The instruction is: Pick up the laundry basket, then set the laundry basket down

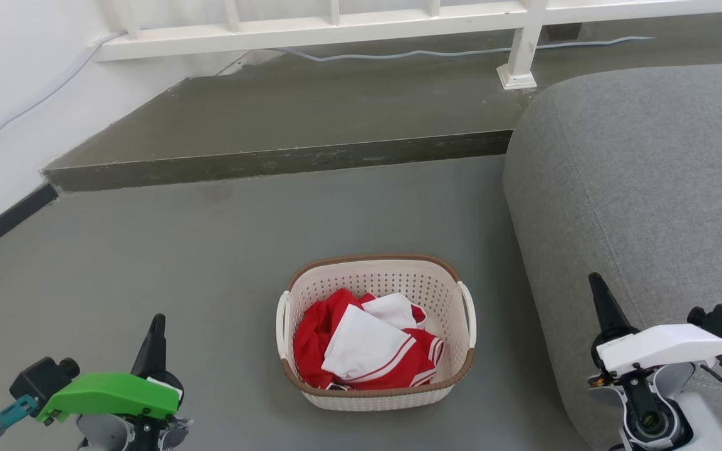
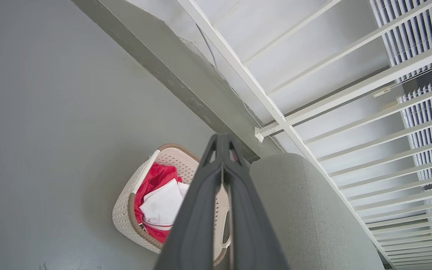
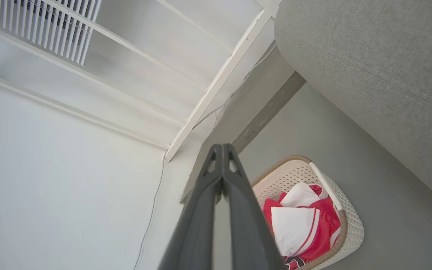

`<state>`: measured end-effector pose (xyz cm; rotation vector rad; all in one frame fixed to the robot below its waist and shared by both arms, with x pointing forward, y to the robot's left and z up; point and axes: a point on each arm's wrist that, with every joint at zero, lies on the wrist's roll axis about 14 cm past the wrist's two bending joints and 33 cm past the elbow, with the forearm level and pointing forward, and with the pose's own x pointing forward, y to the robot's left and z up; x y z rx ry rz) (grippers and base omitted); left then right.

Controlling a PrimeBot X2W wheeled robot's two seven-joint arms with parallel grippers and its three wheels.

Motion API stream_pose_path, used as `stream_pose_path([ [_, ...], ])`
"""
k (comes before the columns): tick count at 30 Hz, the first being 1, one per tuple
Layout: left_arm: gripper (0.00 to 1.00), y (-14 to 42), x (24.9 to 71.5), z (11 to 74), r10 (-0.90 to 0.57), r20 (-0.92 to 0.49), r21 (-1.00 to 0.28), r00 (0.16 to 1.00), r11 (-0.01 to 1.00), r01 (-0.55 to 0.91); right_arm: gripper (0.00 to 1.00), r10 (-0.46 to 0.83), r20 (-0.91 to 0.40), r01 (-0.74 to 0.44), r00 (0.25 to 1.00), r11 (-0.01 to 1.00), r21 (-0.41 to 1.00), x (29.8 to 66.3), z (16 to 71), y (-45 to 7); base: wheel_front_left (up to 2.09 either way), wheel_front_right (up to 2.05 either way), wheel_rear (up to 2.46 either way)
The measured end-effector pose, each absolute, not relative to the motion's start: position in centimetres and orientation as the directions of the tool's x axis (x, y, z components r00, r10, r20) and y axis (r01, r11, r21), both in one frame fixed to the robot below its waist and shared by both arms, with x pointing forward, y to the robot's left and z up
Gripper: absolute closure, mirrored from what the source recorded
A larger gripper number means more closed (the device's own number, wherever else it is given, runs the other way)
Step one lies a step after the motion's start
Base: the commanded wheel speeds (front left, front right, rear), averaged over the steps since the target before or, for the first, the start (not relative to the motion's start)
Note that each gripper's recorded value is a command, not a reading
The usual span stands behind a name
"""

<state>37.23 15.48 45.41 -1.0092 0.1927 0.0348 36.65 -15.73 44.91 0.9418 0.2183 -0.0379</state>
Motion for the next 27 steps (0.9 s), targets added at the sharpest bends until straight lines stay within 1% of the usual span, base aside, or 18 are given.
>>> stream_pose_path([
  [15,1.00,16.4,37.3,45.8,-0.052,-0.172,-0.908,0.984,0.396,-0.137,1.00,0.037,-0.196,0.161,0.980,0.436,0.886,36.8,45.3,-17.1,0.00,0.00,0.00],
  [27,1.00,17.1,37.4,46.1,-0.046,-0.163,-0.949,0.986,0.281,-0.144,1.00,0.023,-0.181,0.165,0.983,0.302,0.939,37.0,45.7,-18.0,0.00,0.00,0.00],
])
